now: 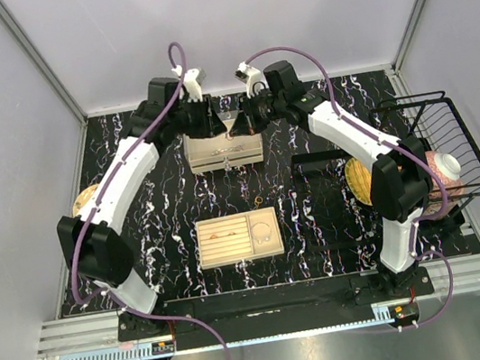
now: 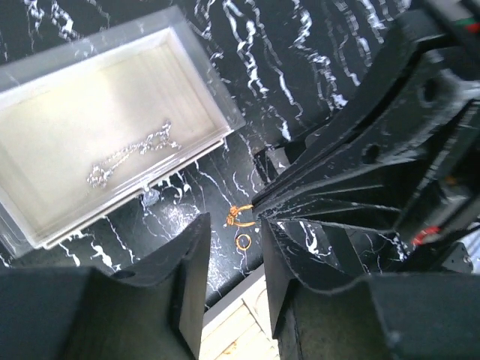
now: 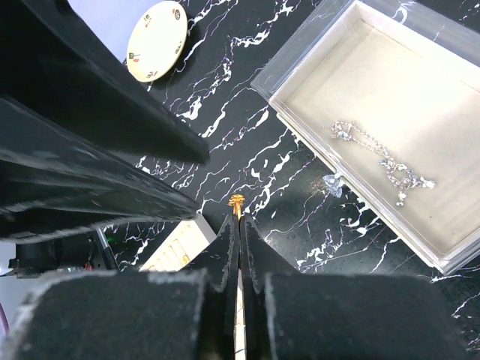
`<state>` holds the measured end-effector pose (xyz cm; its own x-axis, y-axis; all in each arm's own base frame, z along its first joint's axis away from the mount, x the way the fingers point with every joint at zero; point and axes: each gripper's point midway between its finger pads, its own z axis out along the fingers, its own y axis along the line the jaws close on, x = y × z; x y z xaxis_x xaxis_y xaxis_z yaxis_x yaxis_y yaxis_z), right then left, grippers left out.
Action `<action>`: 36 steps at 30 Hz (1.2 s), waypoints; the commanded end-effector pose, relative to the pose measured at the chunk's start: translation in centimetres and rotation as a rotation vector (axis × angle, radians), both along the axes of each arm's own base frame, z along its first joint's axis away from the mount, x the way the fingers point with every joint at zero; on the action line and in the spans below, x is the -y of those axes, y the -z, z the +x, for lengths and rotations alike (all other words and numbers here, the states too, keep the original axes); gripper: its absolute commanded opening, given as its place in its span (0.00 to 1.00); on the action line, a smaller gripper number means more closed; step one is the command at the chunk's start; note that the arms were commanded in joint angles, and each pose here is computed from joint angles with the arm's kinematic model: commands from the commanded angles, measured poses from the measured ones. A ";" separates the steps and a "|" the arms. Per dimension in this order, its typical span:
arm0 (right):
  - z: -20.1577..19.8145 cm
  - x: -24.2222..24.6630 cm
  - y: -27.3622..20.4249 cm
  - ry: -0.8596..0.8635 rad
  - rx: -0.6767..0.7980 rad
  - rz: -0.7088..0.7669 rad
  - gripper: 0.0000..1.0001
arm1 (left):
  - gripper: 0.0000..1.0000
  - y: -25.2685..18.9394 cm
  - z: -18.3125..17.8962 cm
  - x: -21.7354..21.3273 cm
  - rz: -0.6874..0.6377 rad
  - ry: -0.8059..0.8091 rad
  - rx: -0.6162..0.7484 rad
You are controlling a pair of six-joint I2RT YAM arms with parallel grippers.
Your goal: Organize the mixed jewelry
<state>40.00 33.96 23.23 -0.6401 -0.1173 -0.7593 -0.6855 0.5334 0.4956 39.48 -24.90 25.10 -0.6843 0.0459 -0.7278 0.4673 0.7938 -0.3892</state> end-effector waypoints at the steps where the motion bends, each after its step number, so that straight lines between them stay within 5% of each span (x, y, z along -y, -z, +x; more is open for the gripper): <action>1: -0.6 0.0 -3.5 -0.019 0.109 0.014 0.00 | 0.39 -6.3 -1.1 -0.3 -0.176 0.159 0.151; 7: -2.9 0.2 -5.9 -0.102 0.153 0.044 0.00 | 0.58 -7.4 -3.7 -0.7 -0.325 0.478 0.212; 12: -5.4 0.0 -7.9 -0.211 0.163 0.097 0.00 | 0.61 -8.0 -6.6 -0.6 -0.455 0.712 0.196; 36: -7.2 -0.2 -10.1 -0.280 0.166 0.161 0.00 | 0.49 -6.8 -6.9 0.4 -0.475 0.742 0.148</action>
<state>34.10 33.82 29.85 -0.5297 -0.1703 -0.8309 -0.8304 0.3034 0.4672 32.83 -24.85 31.74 -0.5391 0.1103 -0.8350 0.8420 0.0937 -0.5313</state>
